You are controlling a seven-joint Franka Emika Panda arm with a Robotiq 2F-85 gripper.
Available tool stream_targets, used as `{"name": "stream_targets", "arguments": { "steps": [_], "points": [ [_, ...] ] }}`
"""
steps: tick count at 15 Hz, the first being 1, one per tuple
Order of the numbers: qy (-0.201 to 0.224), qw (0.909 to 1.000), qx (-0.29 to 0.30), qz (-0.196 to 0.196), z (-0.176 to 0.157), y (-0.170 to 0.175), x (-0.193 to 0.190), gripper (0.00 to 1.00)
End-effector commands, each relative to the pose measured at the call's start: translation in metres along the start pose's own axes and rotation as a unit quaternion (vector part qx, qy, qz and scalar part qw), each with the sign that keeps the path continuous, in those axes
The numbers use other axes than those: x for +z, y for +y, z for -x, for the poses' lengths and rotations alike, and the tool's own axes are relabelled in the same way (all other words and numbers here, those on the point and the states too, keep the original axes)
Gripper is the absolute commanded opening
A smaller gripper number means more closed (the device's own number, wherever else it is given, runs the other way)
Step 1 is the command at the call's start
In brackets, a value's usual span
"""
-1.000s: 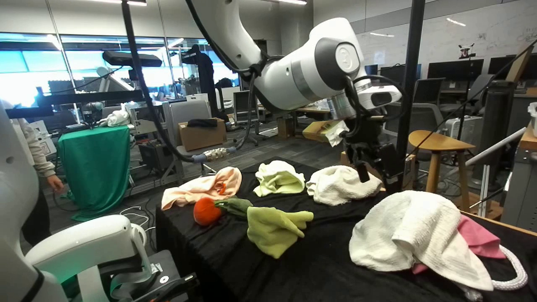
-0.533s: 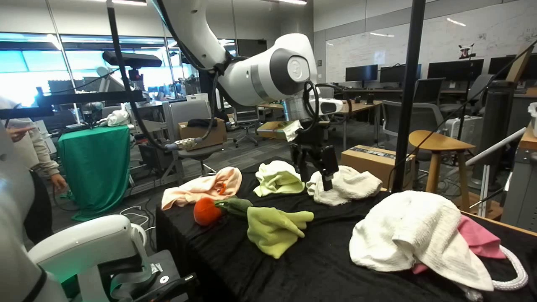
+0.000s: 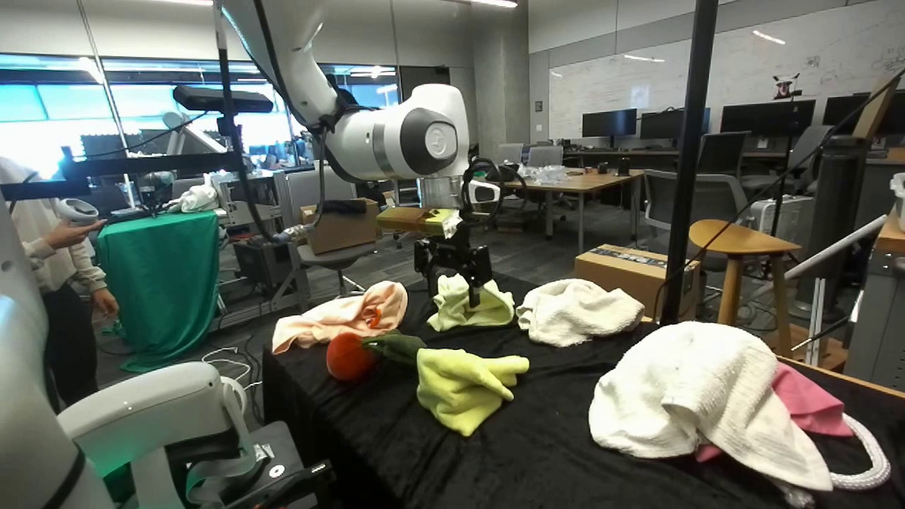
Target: Pile up all the objects on the table
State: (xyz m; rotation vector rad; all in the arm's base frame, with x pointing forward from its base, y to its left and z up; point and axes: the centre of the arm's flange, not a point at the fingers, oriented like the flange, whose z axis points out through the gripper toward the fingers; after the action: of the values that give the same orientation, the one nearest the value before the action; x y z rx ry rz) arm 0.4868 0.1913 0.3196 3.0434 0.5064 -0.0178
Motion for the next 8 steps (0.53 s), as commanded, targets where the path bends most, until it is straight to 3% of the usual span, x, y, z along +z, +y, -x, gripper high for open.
{"name": "stream_targets", "arguments": {
  "steps": [1,8],
  "points": [
    [-0.018,0.9958,-0.074,-0.051,-0.028,-0.031,0.008,1.00],
    [-0.039,0.9848,-0.091,-0.142,-0.068,-0.064,0.040,1.00]
  ]
}}
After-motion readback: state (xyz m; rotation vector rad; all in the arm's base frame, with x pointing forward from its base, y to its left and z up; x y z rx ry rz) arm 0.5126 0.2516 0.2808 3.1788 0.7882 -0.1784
